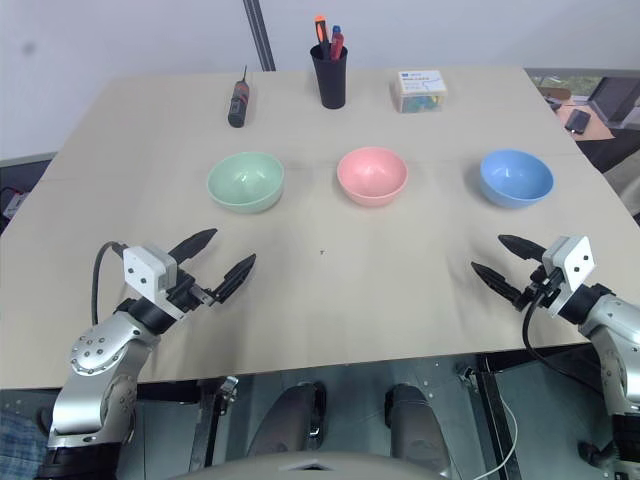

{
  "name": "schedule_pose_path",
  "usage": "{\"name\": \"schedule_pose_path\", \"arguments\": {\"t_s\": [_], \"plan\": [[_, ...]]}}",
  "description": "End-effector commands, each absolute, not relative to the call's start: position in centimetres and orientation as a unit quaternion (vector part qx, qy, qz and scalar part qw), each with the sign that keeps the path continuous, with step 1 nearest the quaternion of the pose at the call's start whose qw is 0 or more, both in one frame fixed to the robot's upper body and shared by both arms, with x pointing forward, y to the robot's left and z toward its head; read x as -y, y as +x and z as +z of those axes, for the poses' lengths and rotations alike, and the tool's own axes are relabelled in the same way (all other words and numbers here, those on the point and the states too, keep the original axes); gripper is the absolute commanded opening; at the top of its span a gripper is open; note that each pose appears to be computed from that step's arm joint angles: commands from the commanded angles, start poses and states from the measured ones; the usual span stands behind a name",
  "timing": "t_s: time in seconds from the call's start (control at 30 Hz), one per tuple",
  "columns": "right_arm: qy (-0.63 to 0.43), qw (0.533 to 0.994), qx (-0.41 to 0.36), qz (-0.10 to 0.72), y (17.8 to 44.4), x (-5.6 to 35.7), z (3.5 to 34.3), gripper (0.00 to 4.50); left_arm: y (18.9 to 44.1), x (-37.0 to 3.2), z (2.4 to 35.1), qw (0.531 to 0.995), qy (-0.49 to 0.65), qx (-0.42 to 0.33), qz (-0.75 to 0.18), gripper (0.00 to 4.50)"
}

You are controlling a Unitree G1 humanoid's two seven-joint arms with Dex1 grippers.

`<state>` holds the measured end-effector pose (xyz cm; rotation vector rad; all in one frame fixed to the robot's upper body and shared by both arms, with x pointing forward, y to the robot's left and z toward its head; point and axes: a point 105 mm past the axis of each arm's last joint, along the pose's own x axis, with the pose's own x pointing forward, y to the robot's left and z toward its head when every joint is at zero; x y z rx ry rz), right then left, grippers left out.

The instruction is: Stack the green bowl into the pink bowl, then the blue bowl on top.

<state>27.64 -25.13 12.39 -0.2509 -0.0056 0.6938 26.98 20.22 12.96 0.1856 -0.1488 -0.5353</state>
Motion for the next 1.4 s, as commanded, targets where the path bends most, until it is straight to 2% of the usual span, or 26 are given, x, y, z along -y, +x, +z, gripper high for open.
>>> {"name": "schedule_pose_path", "arguments": {"t_s": [0.03,0.9,1.17,1.3,1.4], "plan": [[-0.138,0.935,0.031,0.326,27.7,25.8,13.9,3.7,27.0,-20.0,13.6,0.954,0.095,0.092,-0.269,4.5],[-0.152,0.927,0.032,0.341,28.1,25.2,13.9,3.7,26.4,-19.6,14.1,0.945,0.059,0.113,-0.3,4.5],[-0.216,0.899,0.032,0.38,30.7,21.0,16.2,3.7,25.3,-18.9,15.1,0.928,0.012,0.138,-0.345,4.5],[-0.249,0.863,0.047,0.437,33.2,15.3,18.8,3.7,25.0,-18.7,15.3,0.922,0.002,0.15,-0.356,4.5],[-0.271,0.845,0.048,0.458,34.5,12.7,19.1,3.7,25.1,-18.6,15.7,0.919,-0.005,0.159,-0.361,4.5]]}}
